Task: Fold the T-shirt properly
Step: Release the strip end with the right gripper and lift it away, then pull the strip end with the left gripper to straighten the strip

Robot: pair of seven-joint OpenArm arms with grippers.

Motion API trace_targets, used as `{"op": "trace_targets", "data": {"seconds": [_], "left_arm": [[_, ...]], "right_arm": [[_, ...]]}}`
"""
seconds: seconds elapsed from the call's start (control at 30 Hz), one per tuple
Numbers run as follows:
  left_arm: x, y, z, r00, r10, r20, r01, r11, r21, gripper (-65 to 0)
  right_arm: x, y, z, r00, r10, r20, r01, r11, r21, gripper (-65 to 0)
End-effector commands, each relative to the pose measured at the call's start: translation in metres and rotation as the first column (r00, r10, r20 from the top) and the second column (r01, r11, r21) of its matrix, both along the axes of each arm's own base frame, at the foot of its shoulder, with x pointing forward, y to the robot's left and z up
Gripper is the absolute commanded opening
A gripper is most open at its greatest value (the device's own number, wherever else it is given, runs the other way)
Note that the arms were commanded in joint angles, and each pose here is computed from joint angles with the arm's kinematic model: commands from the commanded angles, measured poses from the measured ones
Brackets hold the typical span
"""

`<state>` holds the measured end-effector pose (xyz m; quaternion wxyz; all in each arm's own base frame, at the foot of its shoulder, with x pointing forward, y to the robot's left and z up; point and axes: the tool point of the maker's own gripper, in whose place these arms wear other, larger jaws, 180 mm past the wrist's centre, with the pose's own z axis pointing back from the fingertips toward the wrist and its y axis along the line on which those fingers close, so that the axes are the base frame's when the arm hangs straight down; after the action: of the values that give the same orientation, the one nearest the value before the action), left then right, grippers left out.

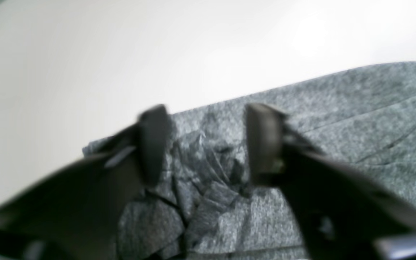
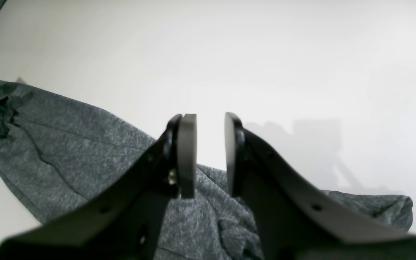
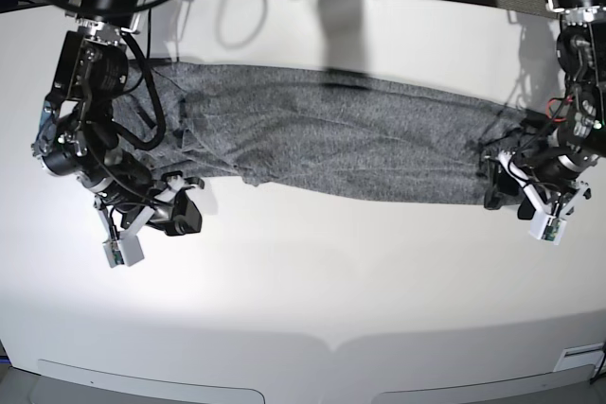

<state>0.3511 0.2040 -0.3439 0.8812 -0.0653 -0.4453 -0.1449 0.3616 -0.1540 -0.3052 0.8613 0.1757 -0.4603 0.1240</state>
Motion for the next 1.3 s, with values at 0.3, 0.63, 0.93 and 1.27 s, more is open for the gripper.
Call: {"op": "trace_targets", "data": {"seconds": [0.3, 0.63, 0.93, 1.27], "left_arm": [[0.004, 0.005, 0.01, 1.0, -0.001, 0.007, 0.001, 1.0, 0.021, -19.9], [0.0, 0.081, 0.021, 0.999, 0.031, -0.028, -0.02, 0.946, 0.324, -19.9], [-0.019, 0.123, -0.004, 0.971, -0.01, -0.239, 0.027, 0.997, 0.068, -20.0], [0.014, 0.14, -0.006, 0.953, 0.099, -0.287, -0.163, 0.964, -0.208, -19.9]], "right_arm": [[0.008, -0.001, 0.017, 0.998, 0.005, 0.057, -0.005, 1.0, 0.002, -50.9], [0.006, -0.001, 0.014, 0.999, 0.008, 0.04, -0.008, 1.0, -0.004, -50.9], [0.004, 0.01, 0.022, 0.998, 0.034, 0.055, -0.038, 0.996, 0.078, -50.9], [-0.001, 0.011, 0.017, 0.999, 0.036, 0.041, -0.039, 0.995, 0.086, -50.9]]}}
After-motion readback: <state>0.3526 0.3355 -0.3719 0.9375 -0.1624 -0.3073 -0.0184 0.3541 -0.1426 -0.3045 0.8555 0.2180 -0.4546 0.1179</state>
